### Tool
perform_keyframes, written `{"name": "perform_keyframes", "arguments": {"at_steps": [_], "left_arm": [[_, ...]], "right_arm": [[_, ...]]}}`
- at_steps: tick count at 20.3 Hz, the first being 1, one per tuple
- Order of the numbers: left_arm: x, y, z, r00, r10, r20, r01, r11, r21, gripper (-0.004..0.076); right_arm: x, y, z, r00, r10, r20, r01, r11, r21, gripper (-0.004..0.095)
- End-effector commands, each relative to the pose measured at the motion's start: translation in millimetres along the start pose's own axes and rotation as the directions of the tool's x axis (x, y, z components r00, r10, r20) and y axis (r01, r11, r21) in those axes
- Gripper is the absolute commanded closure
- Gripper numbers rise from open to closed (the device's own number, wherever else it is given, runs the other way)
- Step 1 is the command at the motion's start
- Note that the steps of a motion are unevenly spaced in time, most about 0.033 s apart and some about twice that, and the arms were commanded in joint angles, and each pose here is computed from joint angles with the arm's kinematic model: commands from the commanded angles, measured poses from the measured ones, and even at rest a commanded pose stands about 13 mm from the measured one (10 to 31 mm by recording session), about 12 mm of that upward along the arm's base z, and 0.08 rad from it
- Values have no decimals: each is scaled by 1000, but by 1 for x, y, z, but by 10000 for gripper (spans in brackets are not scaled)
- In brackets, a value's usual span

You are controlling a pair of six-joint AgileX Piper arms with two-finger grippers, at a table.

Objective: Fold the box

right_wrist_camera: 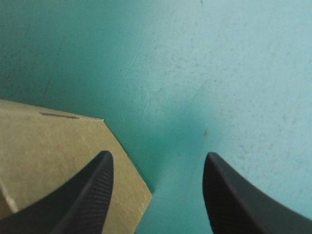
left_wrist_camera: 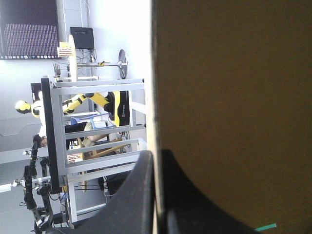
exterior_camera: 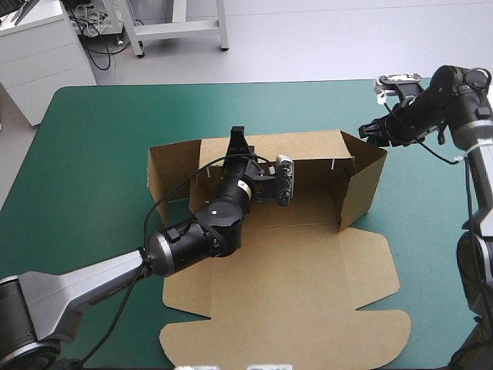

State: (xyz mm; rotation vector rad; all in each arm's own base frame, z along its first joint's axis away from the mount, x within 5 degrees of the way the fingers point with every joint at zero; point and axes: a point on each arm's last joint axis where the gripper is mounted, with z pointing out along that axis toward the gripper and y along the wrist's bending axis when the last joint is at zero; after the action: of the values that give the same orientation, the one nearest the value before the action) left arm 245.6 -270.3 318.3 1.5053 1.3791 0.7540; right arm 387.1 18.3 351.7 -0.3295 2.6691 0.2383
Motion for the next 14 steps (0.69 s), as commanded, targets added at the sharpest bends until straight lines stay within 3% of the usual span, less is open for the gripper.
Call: {"name": "perform_keyframes", "arguments": {"at_steps": [1, 6, 9, 14], "left_arm": [[-1, 18, -14, 999, -21, 31, 23, 998, -58, 756], [-1, 18, -14, 999, -21, 31, 23, 998, -58, 756], [-1, 18, -14, 999, -21, 31, 23, 998, -58, 756], [-1, 19, -14, 999, -15, 31, 17, 998, -64, 756]], "right_arm": [[9, 13, -35, 994, -28, 106, 30, 999, -15, 404], [41, 25, -32, 985, -45, 169, 57, 996, -70, 404], [62, 34, -34, 952, -151, 266, 175, 982, -70, 443], [83, 43, -24, 907, -324, 267, 363, 926, -108, 444]]}}
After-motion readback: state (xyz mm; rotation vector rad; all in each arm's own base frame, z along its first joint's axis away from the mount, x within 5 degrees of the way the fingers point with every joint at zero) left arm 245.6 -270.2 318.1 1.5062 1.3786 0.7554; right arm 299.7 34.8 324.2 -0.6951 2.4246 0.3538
